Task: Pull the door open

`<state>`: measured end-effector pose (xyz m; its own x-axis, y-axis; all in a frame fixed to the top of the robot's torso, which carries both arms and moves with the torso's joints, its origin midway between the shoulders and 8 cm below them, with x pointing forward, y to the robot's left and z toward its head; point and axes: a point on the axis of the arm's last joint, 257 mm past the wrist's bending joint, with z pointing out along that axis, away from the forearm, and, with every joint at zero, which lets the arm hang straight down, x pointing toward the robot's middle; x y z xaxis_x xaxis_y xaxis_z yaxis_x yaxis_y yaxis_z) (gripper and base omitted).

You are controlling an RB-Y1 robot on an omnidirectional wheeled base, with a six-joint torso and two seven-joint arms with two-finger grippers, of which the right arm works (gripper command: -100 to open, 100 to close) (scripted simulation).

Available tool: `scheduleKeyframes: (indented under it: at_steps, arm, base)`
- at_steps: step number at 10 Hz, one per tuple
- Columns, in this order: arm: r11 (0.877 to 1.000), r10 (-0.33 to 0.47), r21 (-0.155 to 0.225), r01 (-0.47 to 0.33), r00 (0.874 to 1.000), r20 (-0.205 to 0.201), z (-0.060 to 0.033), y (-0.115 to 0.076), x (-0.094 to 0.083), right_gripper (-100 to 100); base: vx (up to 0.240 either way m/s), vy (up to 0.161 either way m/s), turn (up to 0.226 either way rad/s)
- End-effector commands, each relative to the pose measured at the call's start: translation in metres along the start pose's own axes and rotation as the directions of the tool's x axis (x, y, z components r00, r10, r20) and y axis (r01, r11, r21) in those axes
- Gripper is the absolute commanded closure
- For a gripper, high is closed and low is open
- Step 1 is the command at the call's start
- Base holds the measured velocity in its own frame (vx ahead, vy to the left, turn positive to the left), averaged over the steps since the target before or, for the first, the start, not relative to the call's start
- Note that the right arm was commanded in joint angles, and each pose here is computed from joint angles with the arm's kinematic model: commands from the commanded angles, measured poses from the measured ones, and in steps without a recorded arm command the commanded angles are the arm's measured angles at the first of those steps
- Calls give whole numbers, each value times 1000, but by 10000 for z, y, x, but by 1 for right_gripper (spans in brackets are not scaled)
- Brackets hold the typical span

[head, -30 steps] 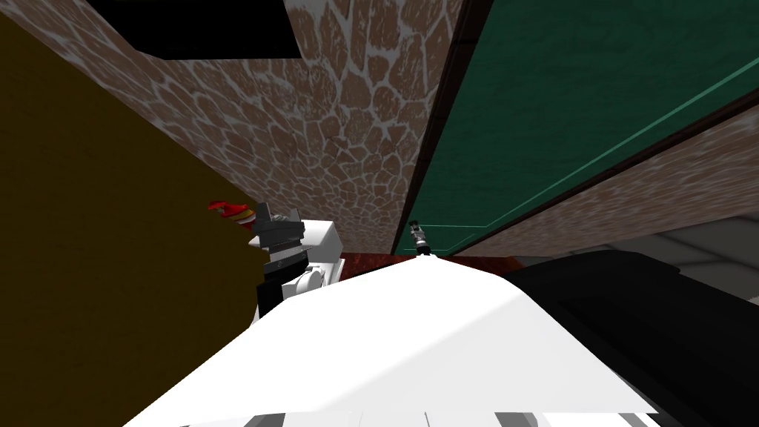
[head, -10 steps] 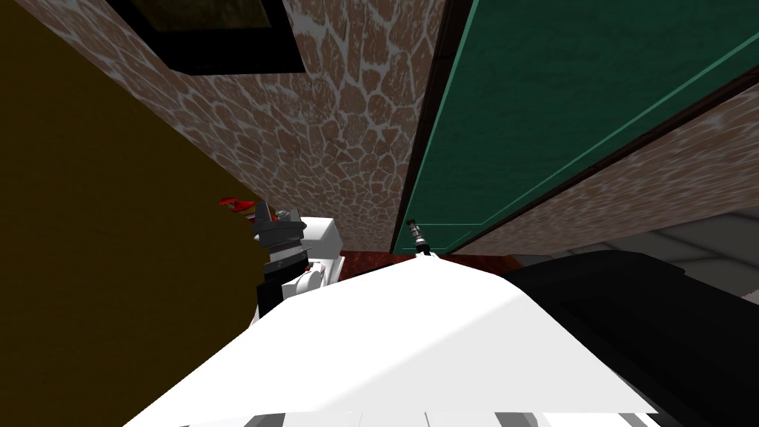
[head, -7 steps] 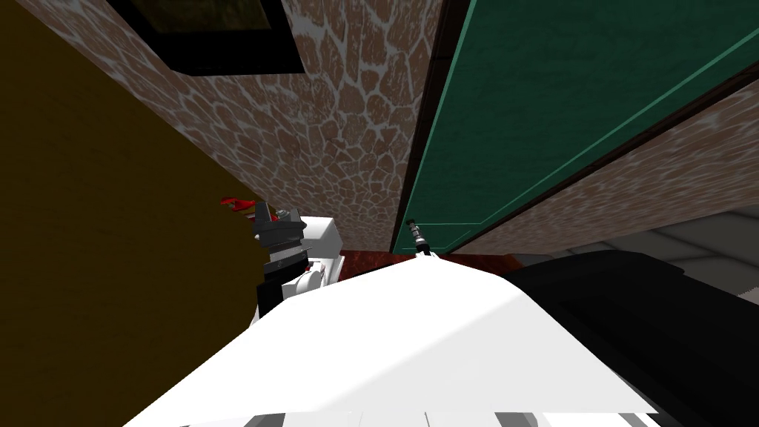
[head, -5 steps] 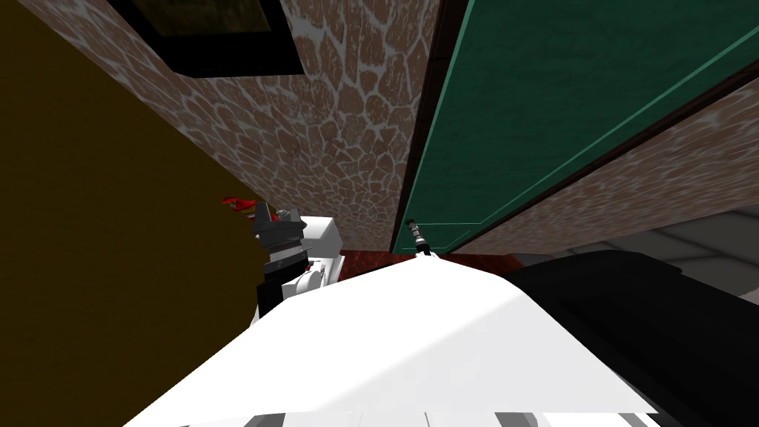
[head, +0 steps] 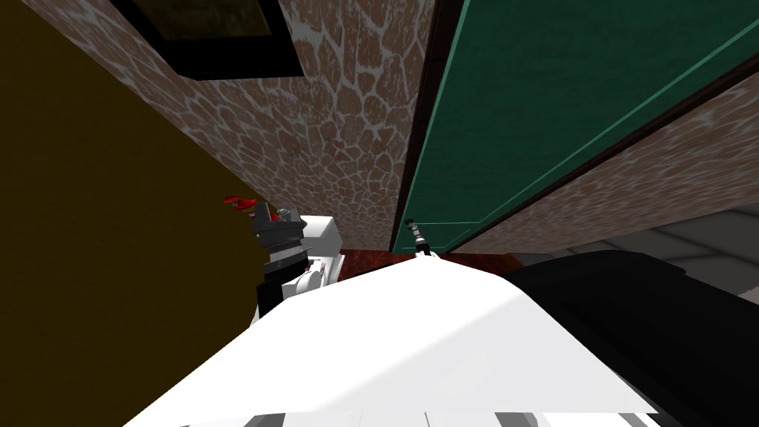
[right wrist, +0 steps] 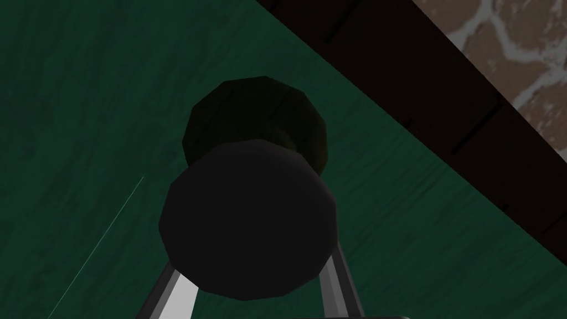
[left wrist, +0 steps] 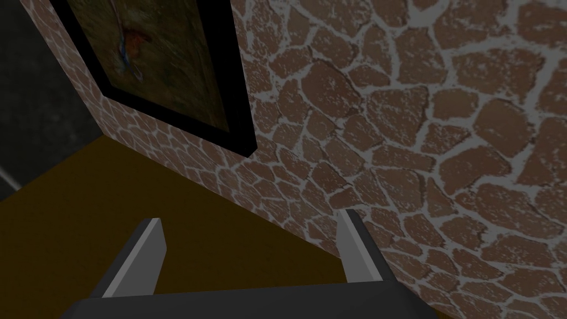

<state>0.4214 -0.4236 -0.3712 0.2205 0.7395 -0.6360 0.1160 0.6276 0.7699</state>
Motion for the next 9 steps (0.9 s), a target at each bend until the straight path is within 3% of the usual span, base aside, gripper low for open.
scheduleKeyframes:
  at_steps: [1,7,9]
  arm:
    - [998,70,-10,-70,997,-18,0,78,138,100]
    - [976,217,-15,-217,976,-24,22,110,158,100]
    - [955,295,-17,-296,955,-28,36,130,172,100]
  base:
    - [-26,-2,1]
    - [-26,-7,9]
    - [-28,-6,-11]
